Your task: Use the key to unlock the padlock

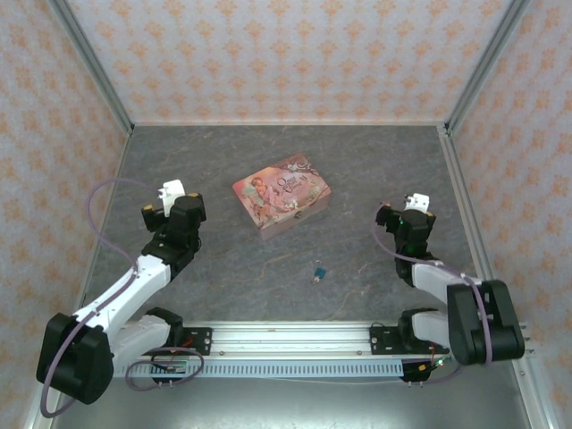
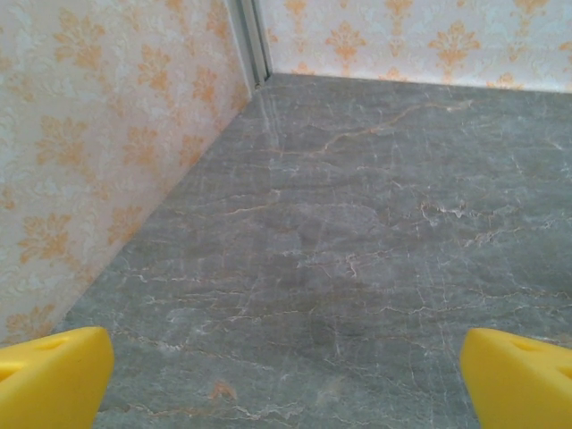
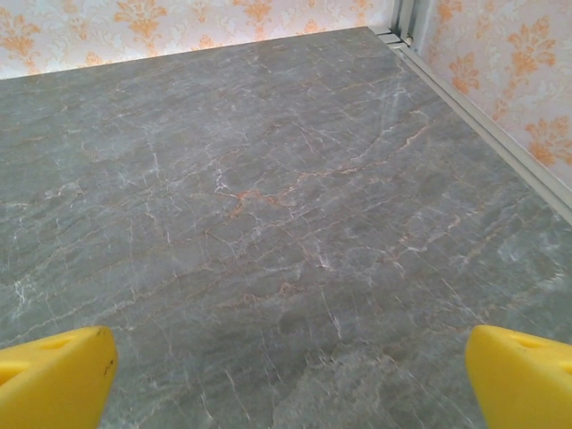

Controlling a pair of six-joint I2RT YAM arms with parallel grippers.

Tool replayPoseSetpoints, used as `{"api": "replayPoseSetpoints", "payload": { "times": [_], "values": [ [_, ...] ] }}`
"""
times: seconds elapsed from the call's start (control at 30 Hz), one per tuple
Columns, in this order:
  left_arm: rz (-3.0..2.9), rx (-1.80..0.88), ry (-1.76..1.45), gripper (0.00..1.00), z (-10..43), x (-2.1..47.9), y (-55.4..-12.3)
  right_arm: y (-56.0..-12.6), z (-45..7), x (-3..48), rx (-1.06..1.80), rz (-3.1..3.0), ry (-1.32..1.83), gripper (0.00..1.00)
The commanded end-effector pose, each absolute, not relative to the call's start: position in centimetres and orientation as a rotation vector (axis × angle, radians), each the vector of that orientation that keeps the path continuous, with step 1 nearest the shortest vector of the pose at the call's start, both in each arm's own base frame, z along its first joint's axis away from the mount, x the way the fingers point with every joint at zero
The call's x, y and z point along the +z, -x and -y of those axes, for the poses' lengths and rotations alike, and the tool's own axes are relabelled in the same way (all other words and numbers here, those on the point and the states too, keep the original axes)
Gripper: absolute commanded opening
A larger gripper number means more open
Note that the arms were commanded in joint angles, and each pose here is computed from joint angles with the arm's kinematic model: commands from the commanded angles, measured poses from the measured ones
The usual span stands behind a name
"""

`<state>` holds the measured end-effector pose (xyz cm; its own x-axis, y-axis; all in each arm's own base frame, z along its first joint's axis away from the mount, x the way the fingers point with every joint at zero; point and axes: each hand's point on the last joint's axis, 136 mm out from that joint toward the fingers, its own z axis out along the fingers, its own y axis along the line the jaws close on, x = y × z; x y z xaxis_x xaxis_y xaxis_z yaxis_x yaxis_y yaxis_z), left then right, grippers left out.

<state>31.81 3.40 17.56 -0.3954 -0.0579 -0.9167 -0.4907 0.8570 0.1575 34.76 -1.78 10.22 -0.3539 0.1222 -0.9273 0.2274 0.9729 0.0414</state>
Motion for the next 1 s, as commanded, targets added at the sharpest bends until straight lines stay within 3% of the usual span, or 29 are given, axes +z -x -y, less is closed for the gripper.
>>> {"api": "replayPoseSetpoints", "payload": {
  "times": [0.0, 0.47, 0.97],
  "values": [
    [-1.903, 0.492, 0.409, 1.0, -3.6, 17.6, -32.6, -36.8, 1.1, 12.3, -0.072, -1.83, -0.202, 0.99],
    [-1.968, 0.517, 0.419, 1.0, -4.9, 13.5, -34.1, -39.5, 2.4, 8.8, -0.013, -1.956, -0.265, 0.99],
    [-1.926, 0.286, 0.242, 1.0, -3.4, 11.7, -38.0, -39.5, 2.5, 8.8, -0.017, -1.958, -0.267, 0.99]
  ]
}}
